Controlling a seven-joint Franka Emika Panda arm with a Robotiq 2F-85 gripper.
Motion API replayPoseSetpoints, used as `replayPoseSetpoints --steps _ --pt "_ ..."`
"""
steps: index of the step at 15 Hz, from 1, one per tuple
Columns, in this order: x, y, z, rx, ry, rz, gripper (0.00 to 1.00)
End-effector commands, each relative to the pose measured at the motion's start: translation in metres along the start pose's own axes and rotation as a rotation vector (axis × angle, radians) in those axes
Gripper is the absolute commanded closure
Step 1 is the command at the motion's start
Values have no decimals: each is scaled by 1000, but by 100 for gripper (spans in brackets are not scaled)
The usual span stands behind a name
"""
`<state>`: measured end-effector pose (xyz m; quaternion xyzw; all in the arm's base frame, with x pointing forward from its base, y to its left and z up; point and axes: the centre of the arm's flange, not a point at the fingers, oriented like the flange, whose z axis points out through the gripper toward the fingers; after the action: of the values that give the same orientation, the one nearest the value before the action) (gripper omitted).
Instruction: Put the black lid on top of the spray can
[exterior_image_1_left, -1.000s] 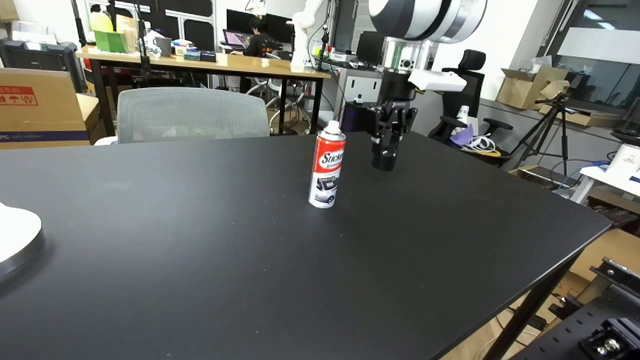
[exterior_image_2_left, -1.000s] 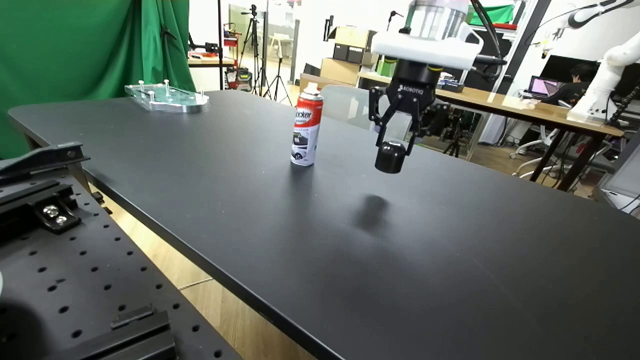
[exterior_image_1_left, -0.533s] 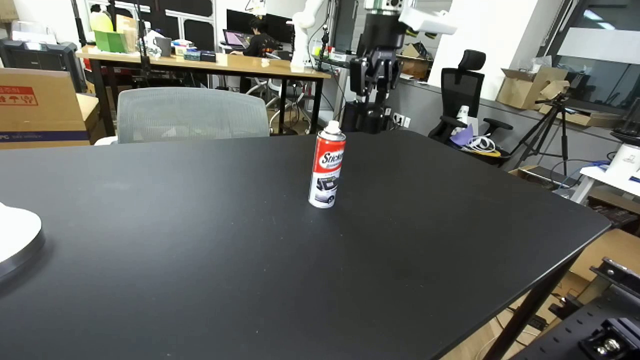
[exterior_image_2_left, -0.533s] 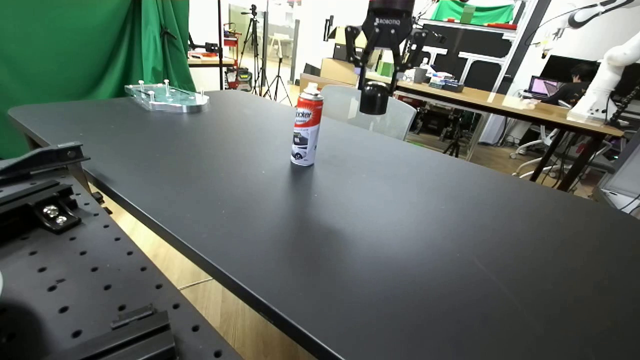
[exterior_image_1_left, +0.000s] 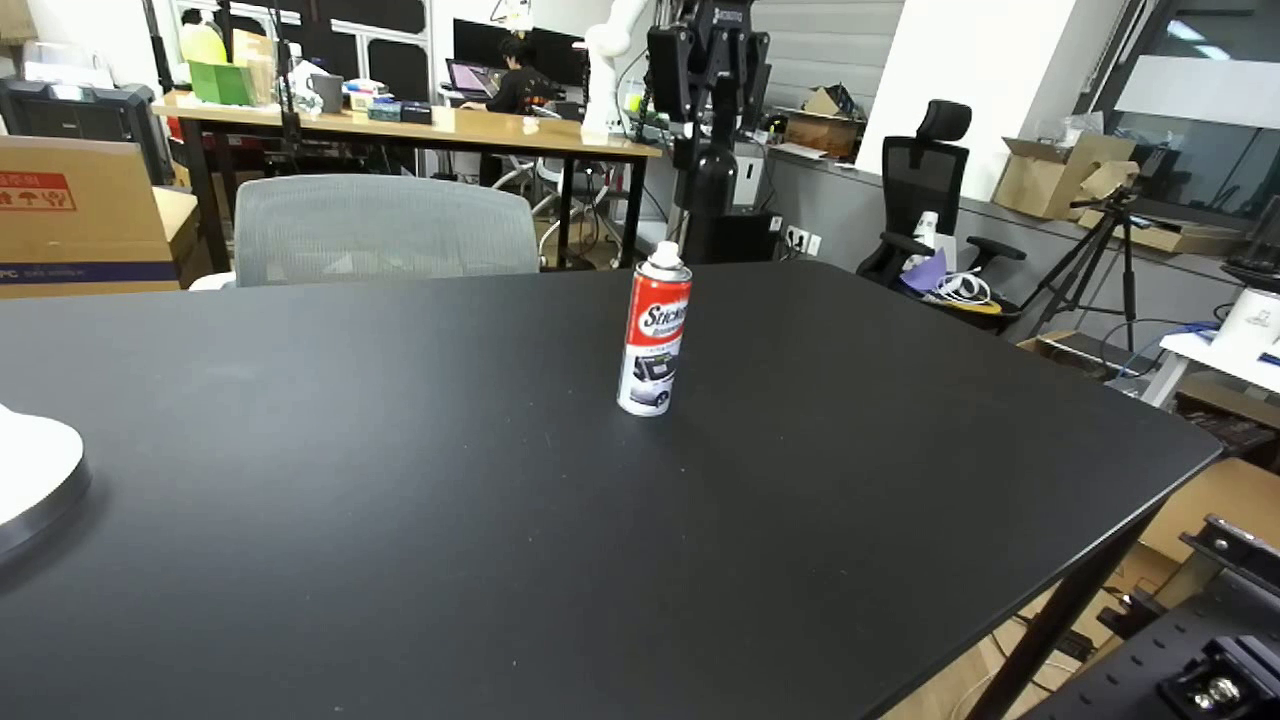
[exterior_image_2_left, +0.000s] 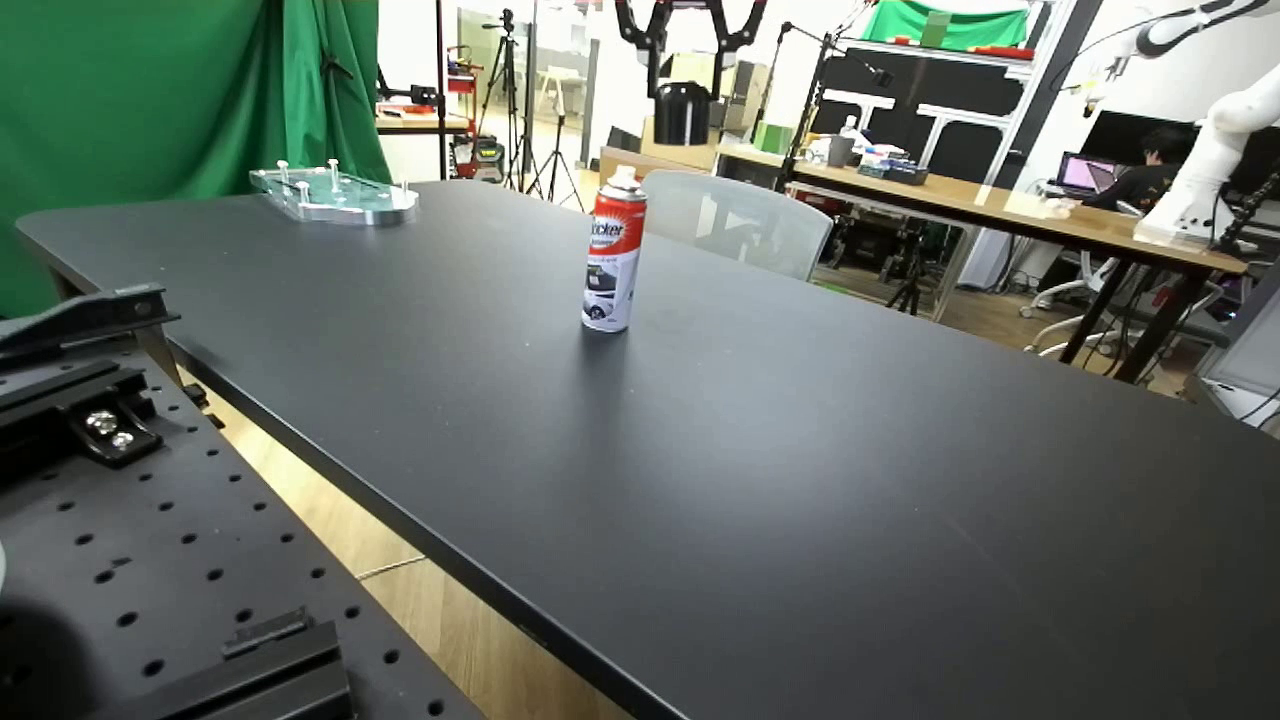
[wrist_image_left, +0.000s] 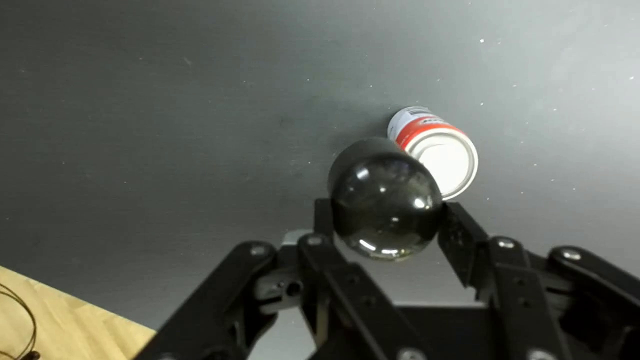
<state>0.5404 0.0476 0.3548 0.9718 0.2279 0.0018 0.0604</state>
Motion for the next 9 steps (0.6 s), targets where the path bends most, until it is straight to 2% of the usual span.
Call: replayPoseSetpoints --steps 1,9 --pt "-2 -22 -2 -7 -37 -18 69" --pt "6 -39 21 25 -96 -66 69"
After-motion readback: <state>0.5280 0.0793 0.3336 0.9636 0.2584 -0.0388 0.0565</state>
